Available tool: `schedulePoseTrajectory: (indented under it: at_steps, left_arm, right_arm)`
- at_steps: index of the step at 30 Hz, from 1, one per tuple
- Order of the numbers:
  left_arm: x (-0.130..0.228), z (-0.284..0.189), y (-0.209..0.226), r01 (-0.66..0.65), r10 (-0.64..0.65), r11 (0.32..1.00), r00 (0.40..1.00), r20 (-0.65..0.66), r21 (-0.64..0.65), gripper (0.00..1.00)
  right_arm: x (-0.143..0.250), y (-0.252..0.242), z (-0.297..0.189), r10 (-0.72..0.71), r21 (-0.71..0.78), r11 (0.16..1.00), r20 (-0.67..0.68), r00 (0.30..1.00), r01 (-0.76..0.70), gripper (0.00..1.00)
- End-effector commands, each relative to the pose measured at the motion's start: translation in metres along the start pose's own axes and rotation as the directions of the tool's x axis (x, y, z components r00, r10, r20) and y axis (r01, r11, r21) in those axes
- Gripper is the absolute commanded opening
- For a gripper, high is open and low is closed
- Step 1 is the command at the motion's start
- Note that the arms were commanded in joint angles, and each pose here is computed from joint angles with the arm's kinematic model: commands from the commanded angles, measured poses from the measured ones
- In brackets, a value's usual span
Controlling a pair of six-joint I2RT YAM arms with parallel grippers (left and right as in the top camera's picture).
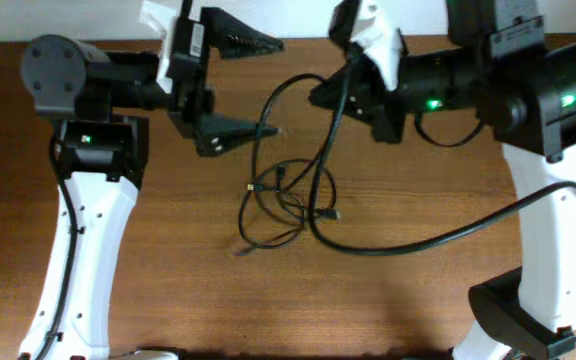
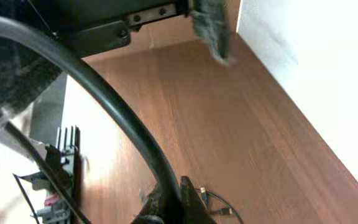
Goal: Untangle cables
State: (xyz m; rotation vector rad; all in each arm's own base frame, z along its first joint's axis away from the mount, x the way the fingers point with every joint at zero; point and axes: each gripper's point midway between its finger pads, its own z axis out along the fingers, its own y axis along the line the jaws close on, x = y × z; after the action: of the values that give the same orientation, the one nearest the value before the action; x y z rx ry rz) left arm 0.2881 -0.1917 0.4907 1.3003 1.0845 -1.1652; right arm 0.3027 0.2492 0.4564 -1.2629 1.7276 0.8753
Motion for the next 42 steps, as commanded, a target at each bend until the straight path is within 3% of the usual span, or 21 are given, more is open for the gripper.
schedulePoseTrajectory:
  at_steps: [1,5,9,12,17,27,33,36,38,40,42]
  left_arm:
    - [0.007,-0.013,0.009,0.031,-0.032,0.999,0.999,-0.010,-0.032,0.99]
    - [0.009,-0.017,0.013,0.041,-0.041,0.998,0.999,-0.010,-0.044,0.99]
    - [0.009,-0.017,0.013,0.040,-0.041,0.998,0.999,-0.010,-0.044,0.99]
    - [0.009,-0.017,0.013,0.041,-0.041,0.998,0.999,-0.010,-0.044,0.99]
    - [0.009,-0.017,0.013,0.040,-0.041,0.998,0.999,-0.010,-0.044,0.99]
    - [0.009,-0.017,0.013,0.041,-0.041,0.998,0.999,-0.010,-0.044,0.99]
    - [0.009,-0.017,0.013,0.041,-0.041,0.998,0.999,-0.010,-0.044,0.99]
    - [0.009,-0.017,0.013,0.040,-0.041,0.998,0.999,-0.010,-0.044,0.99]
    - [0.009,-0.017,0.013,0.041,-0.041,0.998,0.999,-0.010,-0.044,0.99]
    - [0.009,-0.017,0.013,0.040,-0.041,0.998,0.999,-0.010,-0.044,0.99]
    - [0.009,-0.017,0.013,0.041,-0.041,0.998,0.999,-0.010,-0.044,0.99]
  right_arm:
    - [-0.003,-0.014,-0.024,0.091,0.015,0.996,0.058,0.994,-0.092,0.04]
    - [0.013,-0.059,-0.064,0.186,0.154,0.968,0.092,0.978,-0.199,0.04]
    - [0.041,-0.108,-0.122,0.292,0.342,0.882,0.146,0.945,-0.326,0.04]
    - [0.079,-0.147,-0.177,0.402,0.553,0.712,0.184,0.897,-0.433,0.04]
    - [0.134,-0.181,-0.248,0.494,0.791,0.437,0.187,0.849,-0.428,0.04]
    - [0.258,-0.271,-0.254,0.698,0.794,0.302,0.193,0.689,-0.528,0.04]
    - [0.355,-0.309,-0.290,0.790,0.818,0.095,0.285,0.542,-0.568,0.04]
    - [0.394,-0.307,-0.325,0.801,0.803,-0.014,0.365,0.475,-0.595,0.04]
    - [0.425,-0.300,-0.348,0.800,0.762,-0.137,0.462,0.382,-0.633,0.04]
    - [0.443,-0.294,-0.360,0.801,0.749,-0.177,0.487,0.349,-0.639,0.04]
    - [0.454,-0.289,-0.370,0.791,0.722,-0.230,0.530,0.307,-0.652,0.19]
